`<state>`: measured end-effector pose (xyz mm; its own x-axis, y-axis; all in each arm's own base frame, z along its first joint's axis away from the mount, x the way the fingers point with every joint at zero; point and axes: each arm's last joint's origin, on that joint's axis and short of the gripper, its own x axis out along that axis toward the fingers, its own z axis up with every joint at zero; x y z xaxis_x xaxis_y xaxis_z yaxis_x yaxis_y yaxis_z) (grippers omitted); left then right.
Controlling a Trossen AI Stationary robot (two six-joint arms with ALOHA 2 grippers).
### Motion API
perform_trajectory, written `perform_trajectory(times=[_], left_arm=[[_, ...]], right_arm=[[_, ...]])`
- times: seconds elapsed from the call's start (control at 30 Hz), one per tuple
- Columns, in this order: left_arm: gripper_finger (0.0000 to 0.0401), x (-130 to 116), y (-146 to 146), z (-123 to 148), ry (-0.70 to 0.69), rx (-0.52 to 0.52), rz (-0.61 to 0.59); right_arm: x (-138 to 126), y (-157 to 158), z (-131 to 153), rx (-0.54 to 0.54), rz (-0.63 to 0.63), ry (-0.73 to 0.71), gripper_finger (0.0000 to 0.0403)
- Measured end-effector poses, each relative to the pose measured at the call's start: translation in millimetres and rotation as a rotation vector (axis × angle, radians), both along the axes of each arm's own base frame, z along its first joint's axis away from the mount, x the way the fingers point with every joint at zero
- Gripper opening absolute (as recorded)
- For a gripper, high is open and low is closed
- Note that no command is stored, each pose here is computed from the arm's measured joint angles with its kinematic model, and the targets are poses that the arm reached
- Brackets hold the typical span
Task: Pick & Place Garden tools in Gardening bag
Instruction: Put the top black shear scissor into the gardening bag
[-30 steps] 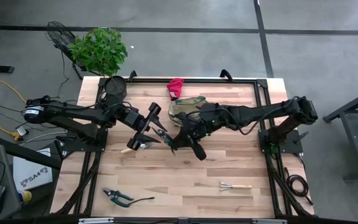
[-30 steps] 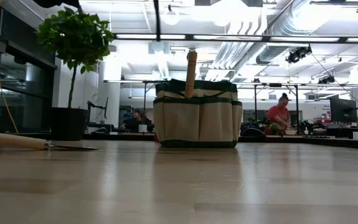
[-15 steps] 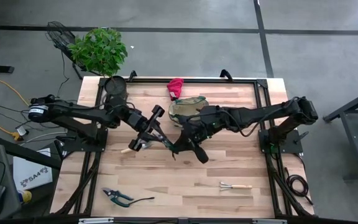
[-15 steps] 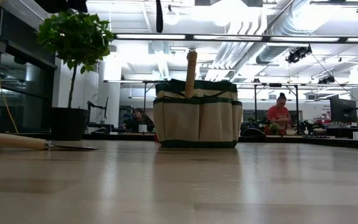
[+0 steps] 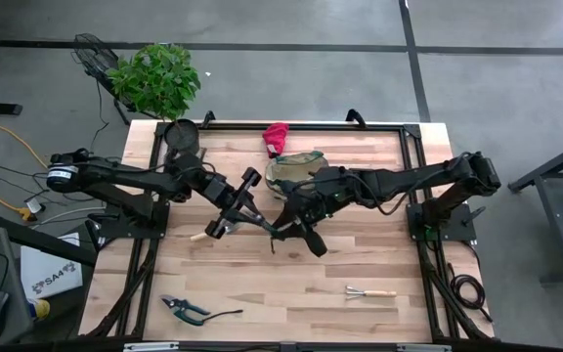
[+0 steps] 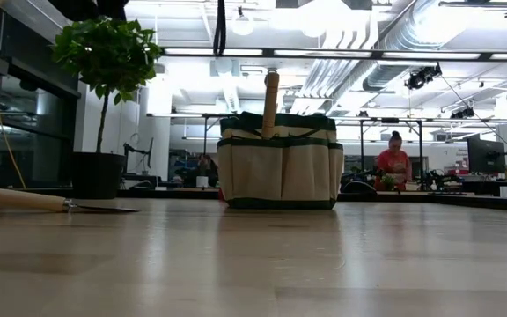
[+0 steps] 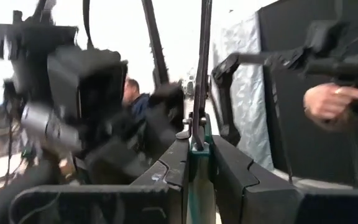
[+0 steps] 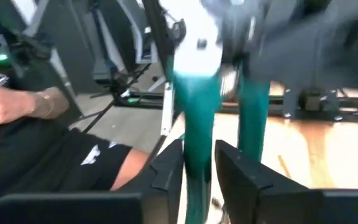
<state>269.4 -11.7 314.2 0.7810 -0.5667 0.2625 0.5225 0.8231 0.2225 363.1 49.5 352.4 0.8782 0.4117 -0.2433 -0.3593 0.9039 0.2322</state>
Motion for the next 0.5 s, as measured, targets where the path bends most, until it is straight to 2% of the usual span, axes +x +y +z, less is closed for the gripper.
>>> perform_trajectory(times=[0.13,0.33,0.5], left_arm=[[0.0039,1,1,-2,0.024,-0.017,0.038],[0.0039,3,4,-4,0.053,-0.056,0.131],[0.0039,4,7,-2,0.061,-0.122,0.231]], right_arm=[[-3,-2,-1,-0.007,-0.047,0.041,0.0109],[-18,-6,2,-0.023,-0.143,0.135,0.0109],[-36,-6,9,0.015,-0.19,0.22,0.0109]])
